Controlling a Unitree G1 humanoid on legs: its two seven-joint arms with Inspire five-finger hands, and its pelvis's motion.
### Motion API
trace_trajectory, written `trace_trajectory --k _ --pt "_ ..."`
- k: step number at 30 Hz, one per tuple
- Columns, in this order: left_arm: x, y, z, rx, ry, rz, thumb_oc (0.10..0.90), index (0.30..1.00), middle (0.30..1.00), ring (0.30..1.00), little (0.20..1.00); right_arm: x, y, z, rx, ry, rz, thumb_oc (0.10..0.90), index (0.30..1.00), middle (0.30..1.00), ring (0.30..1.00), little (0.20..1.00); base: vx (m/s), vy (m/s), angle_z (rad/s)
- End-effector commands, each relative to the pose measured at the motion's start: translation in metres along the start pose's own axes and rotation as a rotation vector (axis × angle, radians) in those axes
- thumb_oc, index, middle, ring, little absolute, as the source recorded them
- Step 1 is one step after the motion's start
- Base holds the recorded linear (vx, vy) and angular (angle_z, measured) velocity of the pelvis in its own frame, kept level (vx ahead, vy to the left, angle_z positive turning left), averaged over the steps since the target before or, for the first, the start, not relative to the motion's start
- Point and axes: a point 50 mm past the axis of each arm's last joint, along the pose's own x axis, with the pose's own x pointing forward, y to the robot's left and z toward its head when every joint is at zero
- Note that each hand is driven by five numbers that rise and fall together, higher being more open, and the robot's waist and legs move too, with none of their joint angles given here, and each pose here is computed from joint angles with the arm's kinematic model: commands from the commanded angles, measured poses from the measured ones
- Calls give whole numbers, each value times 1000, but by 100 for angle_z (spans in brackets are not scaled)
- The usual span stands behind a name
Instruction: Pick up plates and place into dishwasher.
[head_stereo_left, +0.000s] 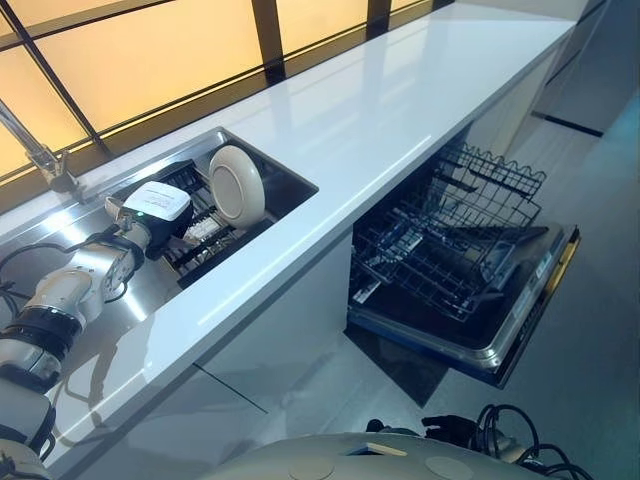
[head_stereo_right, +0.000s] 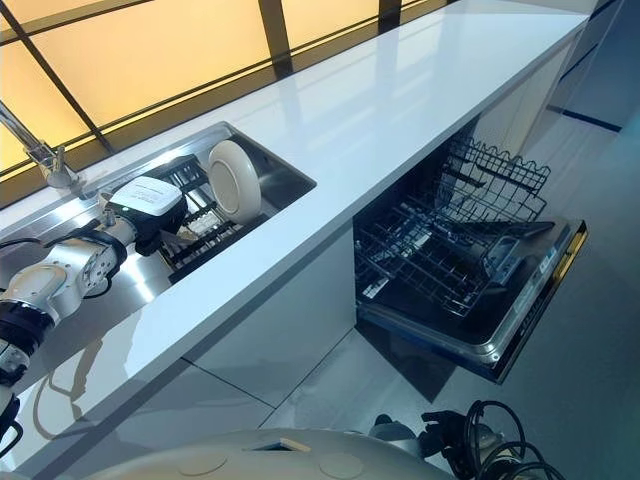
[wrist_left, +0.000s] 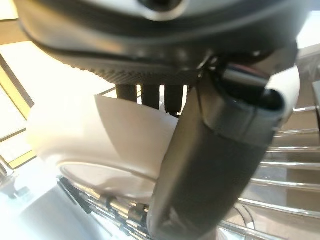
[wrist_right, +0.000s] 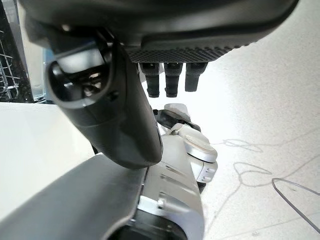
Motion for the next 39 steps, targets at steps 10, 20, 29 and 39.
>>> trace_trajectory --k 10,20,29,39 --pt "-19 108 -82 74 309 423 100 300 300 300 200 -47 1 133 -92 -684 12 800 900 900 900 900 -11 -6 -2" --pt "-68 125 -113 -78 395 824 100 300 300 300 200 -150 21 208 121 -1245 433 800 900 900 900 900 -5 -2 -1" --pt "-112 150 -95 -96 309 1195 100 300 300 300 200 -198 -16 221 133 -1494 -13 800 900 900 900 900 1 3 1" --pt "-137 169 -54 -235 67 1348 100 300 300 300 200 -259 -67 211 107 -1707 -786 800 900 900 900 900 2 2 -1"
